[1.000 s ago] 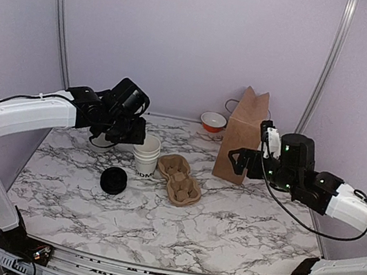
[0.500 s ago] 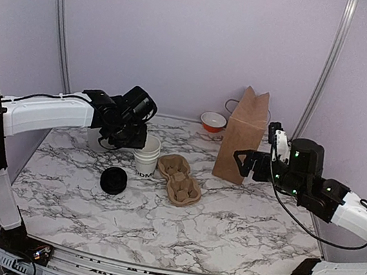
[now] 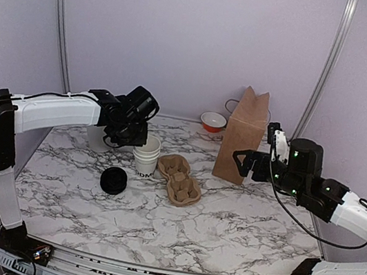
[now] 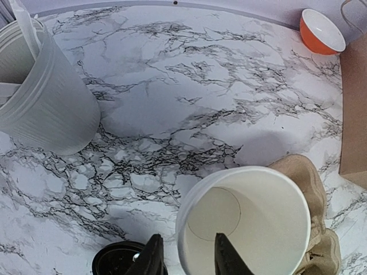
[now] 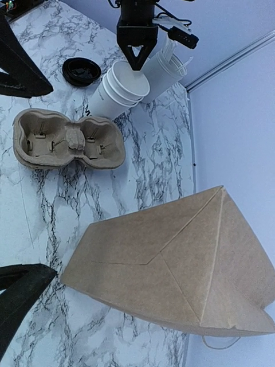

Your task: Pack the takeout coffee

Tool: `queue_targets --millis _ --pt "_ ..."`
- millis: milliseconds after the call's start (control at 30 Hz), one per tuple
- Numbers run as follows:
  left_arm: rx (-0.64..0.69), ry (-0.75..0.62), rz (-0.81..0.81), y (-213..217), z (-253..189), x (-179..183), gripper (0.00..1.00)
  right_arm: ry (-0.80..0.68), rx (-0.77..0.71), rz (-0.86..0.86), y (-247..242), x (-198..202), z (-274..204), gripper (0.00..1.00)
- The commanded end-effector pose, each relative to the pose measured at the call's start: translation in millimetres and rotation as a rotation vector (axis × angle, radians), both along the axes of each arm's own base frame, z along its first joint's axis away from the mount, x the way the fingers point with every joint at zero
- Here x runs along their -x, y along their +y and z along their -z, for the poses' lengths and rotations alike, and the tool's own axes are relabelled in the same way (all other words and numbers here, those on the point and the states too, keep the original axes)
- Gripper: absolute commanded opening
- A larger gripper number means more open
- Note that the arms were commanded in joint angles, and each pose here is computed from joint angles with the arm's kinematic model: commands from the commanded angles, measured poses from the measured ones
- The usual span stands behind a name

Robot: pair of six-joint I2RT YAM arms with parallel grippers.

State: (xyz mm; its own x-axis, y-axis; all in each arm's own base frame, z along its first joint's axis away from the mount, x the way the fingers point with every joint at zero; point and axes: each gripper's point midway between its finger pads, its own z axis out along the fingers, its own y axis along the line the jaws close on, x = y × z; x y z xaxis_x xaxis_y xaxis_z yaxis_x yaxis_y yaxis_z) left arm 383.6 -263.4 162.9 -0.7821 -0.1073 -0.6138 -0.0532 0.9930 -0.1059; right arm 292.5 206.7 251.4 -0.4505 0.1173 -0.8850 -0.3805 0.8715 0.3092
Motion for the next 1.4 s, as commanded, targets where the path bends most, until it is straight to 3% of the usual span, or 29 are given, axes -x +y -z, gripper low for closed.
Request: queue_targets --millis 0,300,733,1367 --pt "-0.001 -0.009 -0.021 -0.2 0.3 -8.4 0.31 -0.02 -0.038 0.008 0.8 -4.4 -11.7 0.97" --pt "0.008 -0.007 -0.025 -2.2 4.0 -9.4 0.22 -0.02 -0.039 0.012 -0.6 -3.5 -10.3 0.97" --pt "0.011 -0.021 -0.007 -4.4 -4.3 -10.9 0.0 -0.028 -0.036 0.004 2.1 -5.6 -13.1 0.96" --pt "0.129 -0.027 0.022 -5.7 -39.0 -4.5 0.0 -0.006 -0.054 -0.029 13.5 -9.0 -13.2 0.96"
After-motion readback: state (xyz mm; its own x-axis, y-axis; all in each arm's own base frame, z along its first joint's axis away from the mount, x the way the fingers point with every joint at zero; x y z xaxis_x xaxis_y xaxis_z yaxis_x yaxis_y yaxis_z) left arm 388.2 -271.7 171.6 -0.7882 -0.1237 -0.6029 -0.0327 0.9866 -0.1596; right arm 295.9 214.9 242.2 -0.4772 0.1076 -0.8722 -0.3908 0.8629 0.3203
